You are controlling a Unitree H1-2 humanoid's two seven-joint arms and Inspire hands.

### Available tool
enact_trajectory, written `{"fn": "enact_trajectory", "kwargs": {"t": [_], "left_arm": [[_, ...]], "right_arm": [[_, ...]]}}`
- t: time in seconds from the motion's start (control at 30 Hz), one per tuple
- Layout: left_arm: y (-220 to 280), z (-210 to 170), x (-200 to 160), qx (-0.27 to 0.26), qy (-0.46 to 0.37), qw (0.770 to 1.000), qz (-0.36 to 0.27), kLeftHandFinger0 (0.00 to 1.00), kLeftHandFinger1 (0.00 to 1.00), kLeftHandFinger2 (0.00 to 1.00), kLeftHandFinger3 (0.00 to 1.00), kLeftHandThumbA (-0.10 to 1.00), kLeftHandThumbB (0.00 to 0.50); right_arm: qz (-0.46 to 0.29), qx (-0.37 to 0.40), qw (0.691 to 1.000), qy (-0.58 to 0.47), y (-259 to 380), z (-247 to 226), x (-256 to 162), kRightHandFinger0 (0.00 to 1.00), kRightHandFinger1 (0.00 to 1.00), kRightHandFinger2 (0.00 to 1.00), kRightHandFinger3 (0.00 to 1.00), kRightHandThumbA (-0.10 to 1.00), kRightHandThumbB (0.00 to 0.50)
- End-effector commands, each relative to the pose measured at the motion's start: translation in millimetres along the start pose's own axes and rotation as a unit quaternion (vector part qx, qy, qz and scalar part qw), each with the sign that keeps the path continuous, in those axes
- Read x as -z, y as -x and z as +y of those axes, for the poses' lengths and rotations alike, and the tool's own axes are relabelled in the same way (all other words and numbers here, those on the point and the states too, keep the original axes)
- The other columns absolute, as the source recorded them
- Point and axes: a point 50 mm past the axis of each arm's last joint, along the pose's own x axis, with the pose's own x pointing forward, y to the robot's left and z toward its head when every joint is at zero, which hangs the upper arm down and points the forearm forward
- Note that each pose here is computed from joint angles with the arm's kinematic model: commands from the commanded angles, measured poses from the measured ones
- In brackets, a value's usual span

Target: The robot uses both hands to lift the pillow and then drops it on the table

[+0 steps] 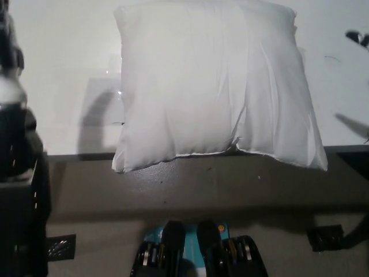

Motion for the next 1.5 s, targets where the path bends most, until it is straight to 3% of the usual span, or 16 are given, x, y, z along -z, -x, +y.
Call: {"fn": "enact_trajectory", "kwargs": {"t": [0.0,0.2,0.23,0.47,0.5,0.53,0.57,0.6,0.63,0.73,0.8,1.03,1.1,1.27,1.4,1.47], "left_arm": [[-53,-8,-5,-0.016,0.010,1.000,-0.004,1.00,1.00,1.00,1.00,1.00,0.117],[-79,-31,22,-0.035,0.015,0.998,0.053,1.00,1.00,1.00,1.00,1.00,0.117],[-80,-39,33,-0.032,0.003,0.997,0.074,1.00,1.00,1.00,1.00,1.00,0.083],[-61,-65,89,-0.024,0.014,0.982,0.189,1.00,1.00,1.00,1.00,1.00,0.115],[-60,-64,91,-0.026,0.013,0.982,0.188,1.00,1.00,1.00,1.00,1.00,0.032],[-48,-64,102,-0.025,0.014,0.979,0.204,1.00,1.00,1.00,1.00,1.00,0.063],[-42,-66,109,-0.023,0.012,0.977,0.213,1.00,1.00,1.00,1.00,1.00,0.056],[-22,-66,126,-0.017,0.012,0.969,0.246,1.00,1.00,1.00,1.00,1.00,0.014],[-3,-65,140,-0.015,0.017,0.961,0.274,1.00,1.00,1.00,1.00,1.00,0.088],[33,-63,160,-0.016,0.021,0.950,0.310,1.00,1.00,1.00,1.00,1.00,0.036],[60,-61,172,-0.014,0.026,0.940,0.341,1.00,1.00,1.00,1.00,1.00,0.072],[133,-55,196,0.008,0.031,0.915,0.403,1.00,1.00,1.00,1.00,1.00,0.016],[152,-58,200,0.012,0.042,0.906,0.421,1.00,1.00,1.00,1.00,1.00,0.052],[164,-72,198,0.038,0.057,0.904,0.422,1.00,1.00,1.00,1.00,1.00,0.071],[161,-92,191,0.063,0.072,0.908,0.408,1.00,1.00,1.00,1.00,1.00,0.115],[156,-107,186,0.070,0.084,0.909,0.403,1.00,1.00,1.00,1.00,1.00,0.122]], "right_arm": [[0.008,0.002,1.000,-0.001,-52,-14,-24,1.00,1.00,1.00,1.00,1.00,0.464],[0.038,-0.015,0.999,-0.016,-89,0,-14,1.00,1.00,1.00,1.00,1.00,0.489],[0.057,-0.019,0.998,-0.026,-101,10,-7,1.00,1.00,1.00,1.00,1.00,0.463],[0.105,-0.040,0.993,-0.036,-120,55,12,1.00,1.00,1.00,1.00,1.00,0.363],[0.105,-0.042,0.993,-0.036,-120,57,13,1.00,1.00,1.00,1.00,1.00,0.358],[0.126,-0.050,0.991,-0.014,-115,71,19,1.00,1.00,1.00,1.00,1.00,0.394],[0.144,-0.058,0.988,-0.005,-112,77,23,1.00,1.00,1.00,1.00,1.00,0.390],[0.162,-0.072,0.984,0.014,-98,91,39,1.00,1.00,1.00,1.00,1.00,0.331],[0.174,-0.087,0.981,0.014,-84,103,53,1.00,1.00,1.00,1.00,1.00,0.335],[0.200,-0.107,0.974,0.008,-60,124,75,1.00,1.00,1.00,1.00,1.00,0.338],[0.211,-0.119,0.970,0.005,-40,141,89,1.00,1.00,1.00,1.00,1.00,0.360],[0.259,-0.163,0.952,0.000,34,185,132,1.00,1.00,1.00,1.00,1.00,0.368],[0.274,-0.168,0.947,-0.010,53,193,142,1.00,1.00,1.00,1.00,1.00,0.357],[0.298,-0.152,0.939,-0.084,78,212,152,1.00,1.00,1.00,1.00,1.00,0.324],[0.299,-0.150,0.936,-0.105,86,221,152,1.00,1.00,1.00,1.00,1.00,0.355],[0.299,-0.150,0.935,-0.114,90,227,151,1.00,1.00,1.00,1.00,1.00,0.342]]}}
